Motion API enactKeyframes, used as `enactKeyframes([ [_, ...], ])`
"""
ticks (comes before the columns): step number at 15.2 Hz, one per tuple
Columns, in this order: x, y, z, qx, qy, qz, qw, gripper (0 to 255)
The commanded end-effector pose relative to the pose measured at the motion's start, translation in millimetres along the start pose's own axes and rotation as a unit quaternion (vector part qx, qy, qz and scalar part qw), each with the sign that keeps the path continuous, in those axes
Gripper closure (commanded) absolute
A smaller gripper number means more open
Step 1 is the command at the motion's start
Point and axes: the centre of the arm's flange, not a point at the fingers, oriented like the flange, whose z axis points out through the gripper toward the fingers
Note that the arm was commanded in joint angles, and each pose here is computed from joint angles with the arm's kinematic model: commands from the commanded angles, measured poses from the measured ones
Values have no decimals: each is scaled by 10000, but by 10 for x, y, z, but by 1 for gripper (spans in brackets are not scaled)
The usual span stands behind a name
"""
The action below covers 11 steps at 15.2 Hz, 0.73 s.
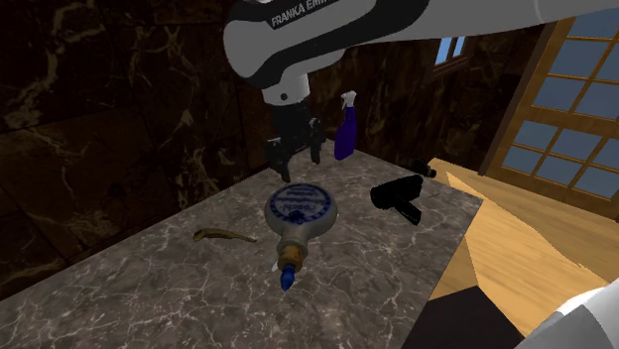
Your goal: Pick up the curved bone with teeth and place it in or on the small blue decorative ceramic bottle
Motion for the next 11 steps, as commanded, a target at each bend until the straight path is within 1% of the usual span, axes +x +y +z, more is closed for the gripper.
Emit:
enactKeyframes([
  [1,183,-160,84,-71,1,-302,9995,0],
  [3,377,-351,138,-142,1,-597,9981,0],
  [6,646,-656,225,-248,0,-1038,9943,0],
  [8,810,-871,287,-319,-1,-1332,9906,0],
  [11,1032,-1209,385,-424,-1,-1769,9833,0],
])
